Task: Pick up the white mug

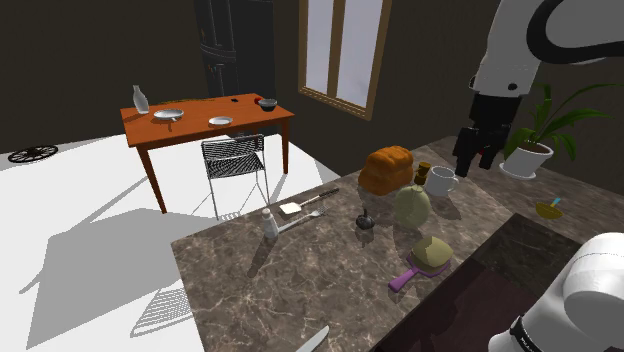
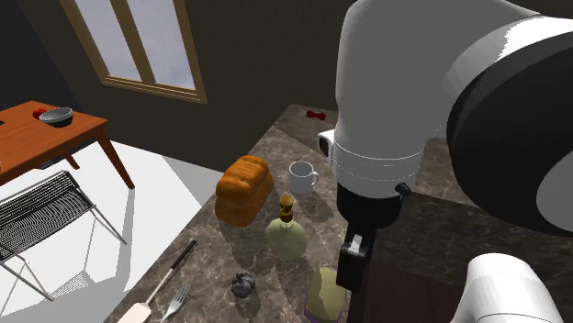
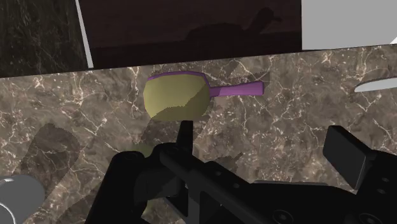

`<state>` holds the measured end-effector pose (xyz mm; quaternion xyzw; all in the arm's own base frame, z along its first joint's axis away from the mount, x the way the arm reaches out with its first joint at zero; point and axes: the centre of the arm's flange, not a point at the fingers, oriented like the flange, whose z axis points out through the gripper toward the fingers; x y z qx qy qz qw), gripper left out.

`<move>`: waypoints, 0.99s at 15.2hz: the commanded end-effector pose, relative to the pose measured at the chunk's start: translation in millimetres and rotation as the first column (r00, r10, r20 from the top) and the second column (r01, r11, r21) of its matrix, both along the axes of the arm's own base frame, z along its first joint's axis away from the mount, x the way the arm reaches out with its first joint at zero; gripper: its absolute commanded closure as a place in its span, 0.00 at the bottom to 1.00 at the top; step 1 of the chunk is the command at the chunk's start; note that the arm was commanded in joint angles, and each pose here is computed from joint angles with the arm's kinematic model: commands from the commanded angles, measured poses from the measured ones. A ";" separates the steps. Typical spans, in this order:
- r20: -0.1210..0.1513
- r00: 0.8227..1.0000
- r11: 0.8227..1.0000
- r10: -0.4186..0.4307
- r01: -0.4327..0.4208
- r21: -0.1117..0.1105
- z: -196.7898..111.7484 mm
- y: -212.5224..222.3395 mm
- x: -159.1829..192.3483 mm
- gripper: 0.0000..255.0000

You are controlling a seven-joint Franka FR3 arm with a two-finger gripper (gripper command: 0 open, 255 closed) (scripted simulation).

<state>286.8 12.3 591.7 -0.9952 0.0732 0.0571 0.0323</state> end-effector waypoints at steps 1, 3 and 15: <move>0.000 1.000 1.000 0.000 0.000 0.000 0.0 0.0 0.0 0.00; 0.006 1.000 1.000 0.002 -0.002 -0.004 -13.7 -19.7 8.7 0.00; 0.042 0.999 1.000 0.012 -0.010 -0.026 -93.4 -139.0 62.9 0.00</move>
